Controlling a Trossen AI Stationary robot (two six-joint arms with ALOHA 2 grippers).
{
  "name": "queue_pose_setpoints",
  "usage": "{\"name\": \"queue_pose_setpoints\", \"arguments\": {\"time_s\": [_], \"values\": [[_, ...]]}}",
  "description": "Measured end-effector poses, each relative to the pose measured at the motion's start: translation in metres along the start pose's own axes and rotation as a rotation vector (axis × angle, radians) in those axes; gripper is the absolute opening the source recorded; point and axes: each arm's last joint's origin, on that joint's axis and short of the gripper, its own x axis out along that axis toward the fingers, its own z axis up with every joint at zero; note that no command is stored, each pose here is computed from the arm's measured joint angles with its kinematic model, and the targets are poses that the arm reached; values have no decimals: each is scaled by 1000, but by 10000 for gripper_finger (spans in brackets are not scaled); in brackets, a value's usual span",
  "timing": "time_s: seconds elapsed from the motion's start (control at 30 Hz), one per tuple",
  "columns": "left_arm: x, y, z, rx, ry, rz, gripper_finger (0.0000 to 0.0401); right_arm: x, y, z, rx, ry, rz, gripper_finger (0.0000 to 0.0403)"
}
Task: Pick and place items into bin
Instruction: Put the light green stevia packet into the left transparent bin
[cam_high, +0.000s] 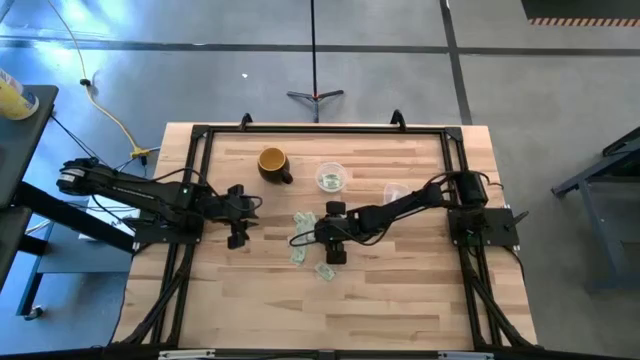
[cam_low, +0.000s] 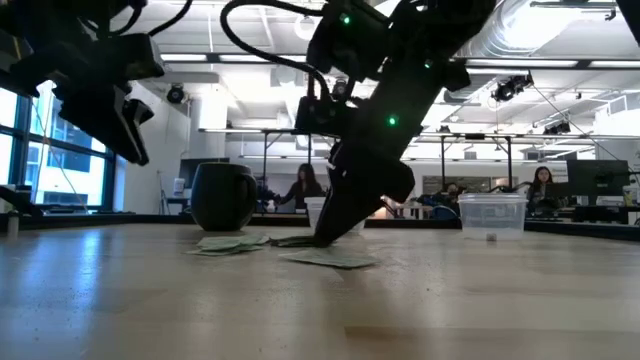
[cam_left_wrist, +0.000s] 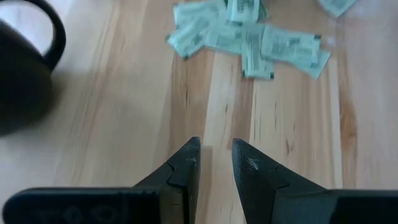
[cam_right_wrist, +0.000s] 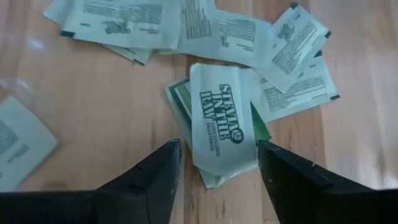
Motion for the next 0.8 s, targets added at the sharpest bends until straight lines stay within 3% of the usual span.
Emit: {"name": "queue_pose_setpoints", "arguments": {"time_s": [0.2,0.53,0.8], "values": [[1,0,2,-9,-12,-2,127,4,-6,-2,12,16,-10,166],[1,0,1,-32,-13,22,127,0,-16,-3,10,58,-6,11],[1,1,2,-52,-21,40,127,-48,-25,9,0,16,-90,4]]}}
